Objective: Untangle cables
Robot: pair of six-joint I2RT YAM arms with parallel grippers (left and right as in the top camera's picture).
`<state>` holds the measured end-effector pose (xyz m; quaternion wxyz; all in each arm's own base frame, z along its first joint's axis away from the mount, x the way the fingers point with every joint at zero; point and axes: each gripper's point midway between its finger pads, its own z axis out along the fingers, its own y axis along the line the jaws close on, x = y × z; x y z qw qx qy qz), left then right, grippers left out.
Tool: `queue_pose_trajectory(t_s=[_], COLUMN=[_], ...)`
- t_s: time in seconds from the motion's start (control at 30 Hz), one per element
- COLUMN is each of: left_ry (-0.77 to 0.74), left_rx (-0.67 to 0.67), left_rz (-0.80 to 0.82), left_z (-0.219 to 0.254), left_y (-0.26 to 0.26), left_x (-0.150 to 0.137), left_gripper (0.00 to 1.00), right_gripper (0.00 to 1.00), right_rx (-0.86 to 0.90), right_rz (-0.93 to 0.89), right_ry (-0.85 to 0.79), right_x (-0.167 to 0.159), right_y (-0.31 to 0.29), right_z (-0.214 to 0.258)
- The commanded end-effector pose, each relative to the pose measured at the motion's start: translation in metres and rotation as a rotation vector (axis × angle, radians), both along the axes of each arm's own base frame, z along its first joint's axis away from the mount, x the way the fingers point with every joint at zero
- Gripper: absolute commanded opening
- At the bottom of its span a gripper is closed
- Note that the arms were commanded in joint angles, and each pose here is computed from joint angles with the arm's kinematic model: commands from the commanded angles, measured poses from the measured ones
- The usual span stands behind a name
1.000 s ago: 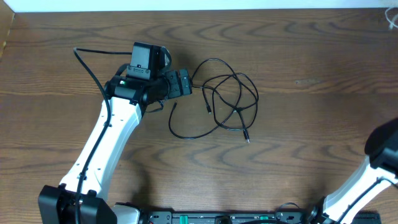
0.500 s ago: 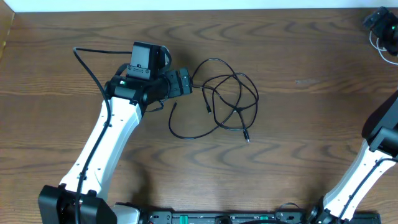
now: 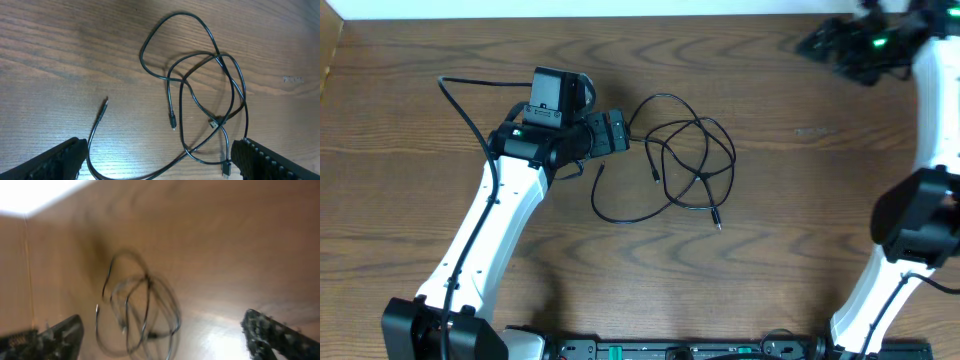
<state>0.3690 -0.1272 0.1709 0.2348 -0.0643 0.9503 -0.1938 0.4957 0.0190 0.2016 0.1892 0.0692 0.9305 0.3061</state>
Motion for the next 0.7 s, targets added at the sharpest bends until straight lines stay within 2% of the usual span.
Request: queue_pose_trajectory(t_s=[0.0, 0.23, 0.33, 0.43, 0.67], left_ry=[-0.020, 0.014, 0.014, 0.014, 0.018], left_rx=[-0.009, 0.001, 0.001, 0.000, 0.001], left_rz=[0.012, 0.009, 0.009, 0.009, 0.008], left_z=[0.008, 0.003, 0.004, 0.004, 0.003], left_y=[0.001, 0.003, 0.003, 0.003, 0.003], left_x=[0.002, -0.005, -0.005, -0.005, -0.005], left_gripper=[0.97, 0.97, 0.97, 0.97, 0.97], right_gripper=[0.87, 0.75, 0.60, 0.52, 0.45], right_rx=[-0.072, -0.103, -0.091, -0.085, -0.073], right_rz=[0.118, 0.193, 0.179, 0.166, 0.142], right_ry=[0.085, 0.257, 0.328, 0.370, 0.390], right_x=[-0.019, -0.055, -0.068, -0.078, -0.088], right_y=[0.040, 0.105, 0.128, 0.141, 0.162], right_z=[-0.028, -0.073, -0.103, -0.124, -0.158])
